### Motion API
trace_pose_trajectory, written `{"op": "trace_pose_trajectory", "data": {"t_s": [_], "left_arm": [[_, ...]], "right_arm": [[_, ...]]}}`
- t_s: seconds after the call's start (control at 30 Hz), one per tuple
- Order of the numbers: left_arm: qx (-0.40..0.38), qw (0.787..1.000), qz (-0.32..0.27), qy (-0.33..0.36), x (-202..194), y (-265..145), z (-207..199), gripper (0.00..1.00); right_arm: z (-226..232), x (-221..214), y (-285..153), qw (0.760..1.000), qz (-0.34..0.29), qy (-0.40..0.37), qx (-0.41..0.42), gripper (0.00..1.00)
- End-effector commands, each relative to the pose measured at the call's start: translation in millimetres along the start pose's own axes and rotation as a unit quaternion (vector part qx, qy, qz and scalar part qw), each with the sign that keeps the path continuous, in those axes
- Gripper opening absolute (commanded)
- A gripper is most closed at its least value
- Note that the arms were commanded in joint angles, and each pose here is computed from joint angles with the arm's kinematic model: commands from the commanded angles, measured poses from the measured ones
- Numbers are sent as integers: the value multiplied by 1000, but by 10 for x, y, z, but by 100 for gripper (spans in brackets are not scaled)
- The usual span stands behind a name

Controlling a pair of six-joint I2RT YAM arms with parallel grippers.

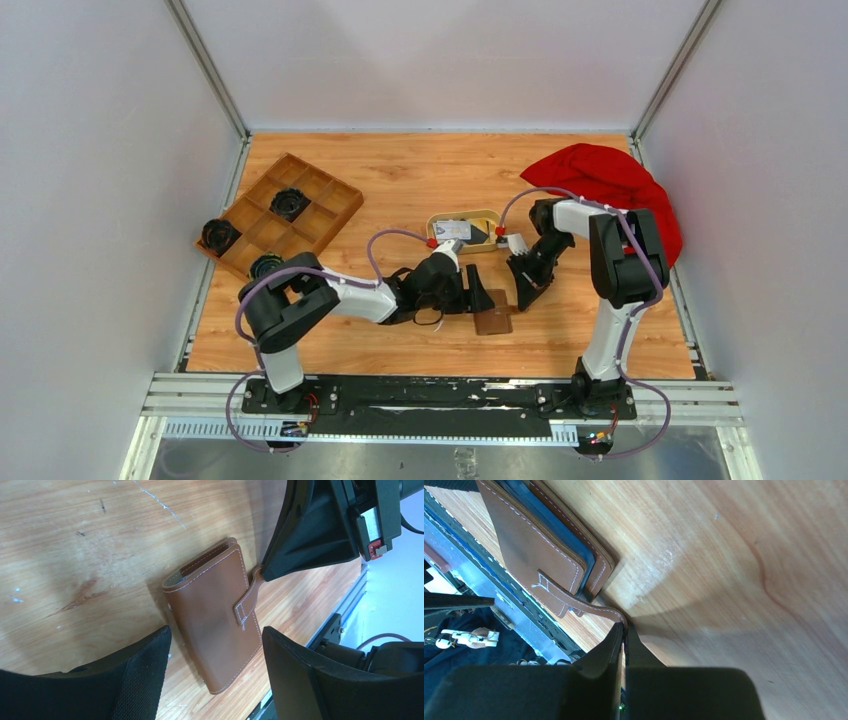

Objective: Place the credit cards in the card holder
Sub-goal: Turn over the card holder at the center of the board.

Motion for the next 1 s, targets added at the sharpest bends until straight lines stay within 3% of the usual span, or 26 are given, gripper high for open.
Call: {"op": "trace_pose_trajectory", "data": {"t_s": [0.0, 0.27, 0.53, 0.73, 0.87, 0.97], "left_arm": [[18, 999, 28, -26, -170, 66, 240, 71], [10, 1000, 27, -3, -164, 208, 275, 54], [3, 999, 41, 28, -200, 316, 321, 0], [-16, 995, 6, 94, -49, 171, 188, 0], [-35, 986, -27, 161, 96, -1, 57, 0], [-47, 975, -43, 213, 168, -119, -13, 0]], "right_arm": [[-201, -127, 134, 998, 52, -18, -41, 0], [-178, -114, 167, 997, 62, -26, -41, 0], [-171, -75, 109, 997, 55, -34, -52, 2], [-82, 77, -109, 996, 2, -63, -67, 23], [50, 225, -413, 990, -72, -95, -76, 46], [207, 358, -734, 975, -140, -139, -100, 50]]}}
Point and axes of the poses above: each gripper's point midway between its finger pads, its own y axis out along the fingers, its own z axis along the line the jaws close on, x = y × z, the point moved 3 cm from there along -y, back along the fingers, and after that the axes turned 15 degrees about -y, right-handed, at the moved point
